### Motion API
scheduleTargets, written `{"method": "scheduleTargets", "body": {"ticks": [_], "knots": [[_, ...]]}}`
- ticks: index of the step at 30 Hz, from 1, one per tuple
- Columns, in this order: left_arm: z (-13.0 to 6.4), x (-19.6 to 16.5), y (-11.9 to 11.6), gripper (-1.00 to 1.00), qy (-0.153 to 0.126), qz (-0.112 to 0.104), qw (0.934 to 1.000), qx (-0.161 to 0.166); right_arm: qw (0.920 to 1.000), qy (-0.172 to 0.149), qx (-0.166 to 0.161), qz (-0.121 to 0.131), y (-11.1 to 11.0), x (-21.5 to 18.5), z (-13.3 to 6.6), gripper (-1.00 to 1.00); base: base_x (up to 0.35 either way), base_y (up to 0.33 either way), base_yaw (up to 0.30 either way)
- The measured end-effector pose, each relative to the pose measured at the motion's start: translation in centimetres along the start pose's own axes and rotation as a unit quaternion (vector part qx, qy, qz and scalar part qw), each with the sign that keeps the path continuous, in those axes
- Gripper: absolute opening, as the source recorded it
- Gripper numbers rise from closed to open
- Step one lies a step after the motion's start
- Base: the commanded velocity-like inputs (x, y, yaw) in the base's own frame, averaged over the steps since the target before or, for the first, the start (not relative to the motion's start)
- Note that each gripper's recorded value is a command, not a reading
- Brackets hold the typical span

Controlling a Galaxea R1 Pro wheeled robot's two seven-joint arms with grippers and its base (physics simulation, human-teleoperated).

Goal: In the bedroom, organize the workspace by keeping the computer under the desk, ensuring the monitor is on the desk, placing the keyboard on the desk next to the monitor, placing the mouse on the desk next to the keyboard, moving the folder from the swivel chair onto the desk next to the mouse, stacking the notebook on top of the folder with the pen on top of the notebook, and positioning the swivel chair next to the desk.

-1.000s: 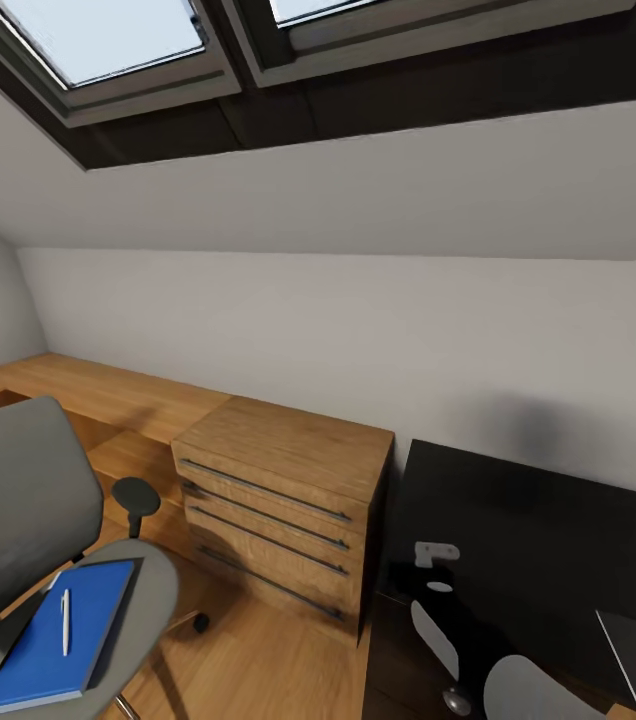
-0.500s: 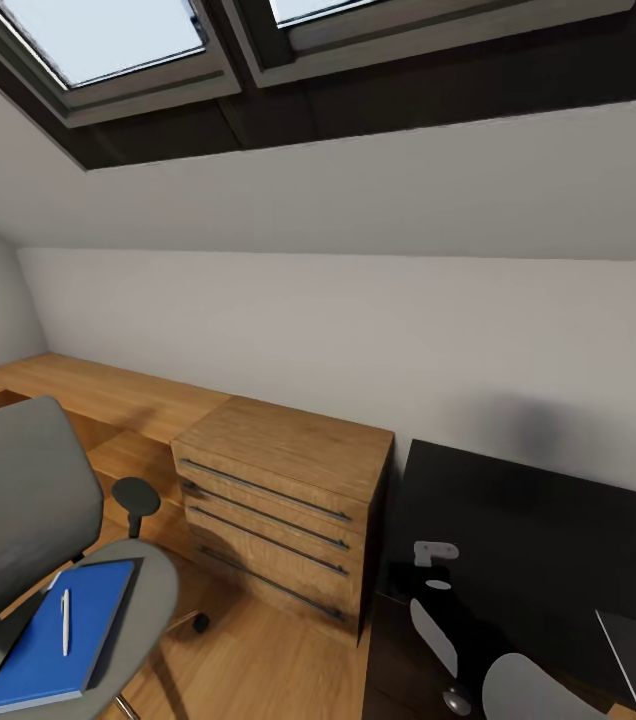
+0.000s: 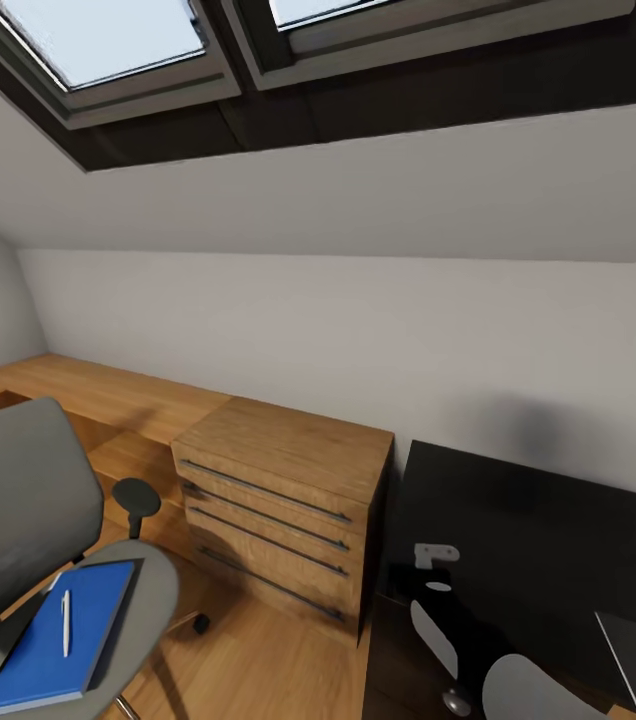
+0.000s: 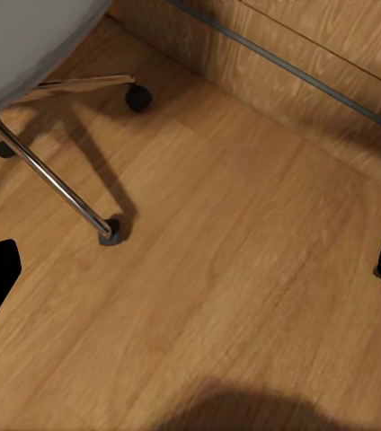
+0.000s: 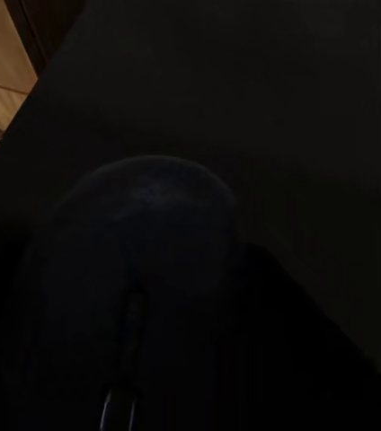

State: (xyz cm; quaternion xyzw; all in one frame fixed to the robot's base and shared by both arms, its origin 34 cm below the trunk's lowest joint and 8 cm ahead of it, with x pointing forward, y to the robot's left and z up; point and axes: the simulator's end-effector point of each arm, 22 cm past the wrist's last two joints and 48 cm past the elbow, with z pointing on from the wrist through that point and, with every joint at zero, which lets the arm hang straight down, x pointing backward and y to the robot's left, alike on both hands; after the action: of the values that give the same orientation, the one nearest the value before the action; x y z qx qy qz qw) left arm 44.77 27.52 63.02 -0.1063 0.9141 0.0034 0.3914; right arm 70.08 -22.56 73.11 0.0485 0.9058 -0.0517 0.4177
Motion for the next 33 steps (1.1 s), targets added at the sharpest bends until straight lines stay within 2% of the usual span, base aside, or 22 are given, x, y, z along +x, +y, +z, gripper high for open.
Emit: {"method": "scheduleTargets", "body": {"ticks": [4, 6, 9, 12, 14, 18, 22, 25, 27, 31, 33], "knots": [[-0.4, -0.4, -0.1, 1.00, 0.000, 0.000, 1.0000, 0.000, 1.0000, 0.004, 0.000, 0.001, -0.2, -0.2, -0.4, -1.00, 0.000, 0.000, 0.000], [-0.6, -0.6, -0.1, 1.00, 0.000, 0.001, 1.0000, 0.000, 1.0000, -0.007, -0.002, 0.003, 0.1, -1.6, -0.7, -1.00, 0.000, 0.000, 0.000], [-1.0, -1.0, -0.1, 1.00, 0.000, 0.001, 1.0000, -0.001, 0.9981, -0.055, -0.028, 0.009, 1.9, -7.7, -2.6, -1.00, 0.000, 0.000, 0.000], [-1.3, -1.3, -0.1, 1.00, 0.000, 0.001, 1.0000, -0.001, 0.9960, -0.079, -0.042, 0.006, 1.9, -11.7, -4.9, -1.00, -0.087, 0.000, 0.000], [-1.5, -1.4, -0.2, 1.00, 0.000, 0.001, 1.0000, -0.001, 0.9946, -0.089, -0.049, 0.020, 1.4, -12.3, -6.9, -1.00, -0.257, 0.000, 0.000], [-1.9, -1.8, -0.2, 1.00, 0.001, 0.001, 1.0000, -0.001, 0.9932, -0.094, -0.051, 0.044, 0.6, -12.8, -8.5, -1.00, -0.311, 0.000, 0.000], [-2.3, -1.9, -0.2, 1.00, 0.004, 0.002, 1.0000, -0.001, 0.9920, -0.100, -0.045, 0.063, -0.7, -13.8, -9.2, -1.00, -0.337, 0.000, 0.000], [-2.6, -2.0, -0.1, 1.00, 0.006, 0.002, 1.0000, -0.002, 0.9885, -0.108, -0.046, 0.095, -1.7, -15.3, -10.0, -1.00, -0.340, 0.000, 0.000], [-2.8, -2.0, -0.1, 1.00, 0.009, 0.002, 1.0000, -0.003, 0.9848, -0.107, -0.047, 0.129, -2.4, -15.9, -10.5, -1.00, -0.339, 0.000, 0.000], [-3.3, -2.3, -0.1, 1.00, 0.011, 0.002, 0.9999, -0.003, 0.9830, -0.105, -0.026, 0.149, -3.6, -16.3, -11.0, -1.00, -0.163, 0.000, -0.012], [-3.3, -1.1, 0.2, 1.00, 0.023, 0.004, 0.9997, -0.005, 0.9815, -0.105, -0.017, 0.159, -4.5, -16.4, -11.0, -1.00, -0.004, 0.000, -0.172]]}}
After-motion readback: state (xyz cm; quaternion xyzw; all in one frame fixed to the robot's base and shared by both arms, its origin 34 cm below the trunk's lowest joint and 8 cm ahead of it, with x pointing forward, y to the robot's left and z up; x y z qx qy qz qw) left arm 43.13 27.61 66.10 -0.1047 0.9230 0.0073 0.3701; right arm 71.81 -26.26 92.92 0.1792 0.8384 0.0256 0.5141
